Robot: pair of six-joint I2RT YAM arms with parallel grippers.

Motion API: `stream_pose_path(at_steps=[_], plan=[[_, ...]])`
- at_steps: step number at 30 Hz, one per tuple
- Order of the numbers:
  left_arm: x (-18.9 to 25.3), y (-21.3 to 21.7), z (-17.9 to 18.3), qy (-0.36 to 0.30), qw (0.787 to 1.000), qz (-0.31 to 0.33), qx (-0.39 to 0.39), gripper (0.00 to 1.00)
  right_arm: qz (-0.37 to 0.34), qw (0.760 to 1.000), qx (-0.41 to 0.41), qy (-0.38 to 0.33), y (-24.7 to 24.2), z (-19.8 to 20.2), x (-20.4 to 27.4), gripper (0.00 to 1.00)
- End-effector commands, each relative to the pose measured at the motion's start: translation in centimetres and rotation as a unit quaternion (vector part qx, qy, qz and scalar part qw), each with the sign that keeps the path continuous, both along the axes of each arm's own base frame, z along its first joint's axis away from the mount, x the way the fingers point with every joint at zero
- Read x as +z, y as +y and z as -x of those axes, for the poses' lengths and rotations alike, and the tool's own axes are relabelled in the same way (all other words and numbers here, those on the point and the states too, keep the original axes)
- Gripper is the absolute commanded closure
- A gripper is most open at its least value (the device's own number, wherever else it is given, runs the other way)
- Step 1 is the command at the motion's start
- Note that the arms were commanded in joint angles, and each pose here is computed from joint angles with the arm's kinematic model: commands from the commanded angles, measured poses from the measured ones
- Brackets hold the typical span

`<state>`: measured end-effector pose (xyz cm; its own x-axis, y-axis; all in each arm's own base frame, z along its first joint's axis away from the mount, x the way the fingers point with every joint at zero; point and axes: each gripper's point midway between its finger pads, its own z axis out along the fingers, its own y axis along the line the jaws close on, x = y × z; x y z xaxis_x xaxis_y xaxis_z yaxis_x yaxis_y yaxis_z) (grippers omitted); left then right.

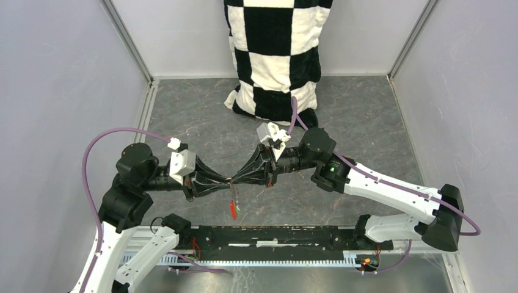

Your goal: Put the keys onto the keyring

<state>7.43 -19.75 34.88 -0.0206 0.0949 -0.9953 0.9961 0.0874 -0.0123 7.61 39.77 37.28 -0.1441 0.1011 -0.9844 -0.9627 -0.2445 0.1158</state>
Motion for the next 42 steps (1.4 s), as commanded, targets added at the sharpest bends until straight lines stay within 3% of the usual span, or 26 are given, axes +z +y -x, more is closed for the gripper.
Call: stream_pose_path(at_steps=[1,8,12,16,21,27,32,33,37,42], plan=[[1.0,-0.1,-0.2,-0.001,1.000,0.015,0.007,0.77,-0.039,0.999,0.004,-0.016,0.0,0.1,2.6,0.99],[1.3,-0.1,-0.1,-0.002,1.000,0.017,0.007,0.84,-0.040,0.999,0.004,-0.016,0.0,0.1,2.7,0.99],[1.2,0.0,-0.1,-0.005,1.000,0.017,0.008,0.98,-0.039,0.999,0.005,-0.016,0.1,0.1,2.7,0.99],[1.2,0.0,-0.1,-0.005,1.000,0.017,0.009,0.98,-0.032,0.999,0.004,-0.017,0.1,0.0,2.4,0.98],[1.2,-0.1,-0.2,-0.004,1.000,0.018,0.011,0.98,-0.023,0.999,-0.011,-0.026,-0.2,-0.3,2.5,0.72],[1.3,-0.2,0.0,-0.015,0.999,0.028,0.003,0.98,-0.002,0.997,-0.067,-0.050,-2.2,-1.6,2.4,0.55],[1.6,-0.1,0.4,-0.030,0.999,0.045,0.000,0.98,0.032,0.986,-0.154,-0.048,-5.0,-4.3,0.9,0.31],[1.8,-0.1,0.4,-0.033,0.998,0.050,0.003,0.98,0.042,0.981,-0.184,-0.048,-5.8,-5.3,0.4,0.23],[2.3,-0.1,0.1,-0.028,0.997,0.067,0.016,0.98,0.151,0.935,-0.318,-0.044,-9.4,-10.5,-6.3,0.08],[2.2,-0.3,-0.7,-0.019,0.997,0.069,0.027,0.98,0.272,0.850,-0.447,-0.067,-15.4,-15.6,-16.7,0.02]])
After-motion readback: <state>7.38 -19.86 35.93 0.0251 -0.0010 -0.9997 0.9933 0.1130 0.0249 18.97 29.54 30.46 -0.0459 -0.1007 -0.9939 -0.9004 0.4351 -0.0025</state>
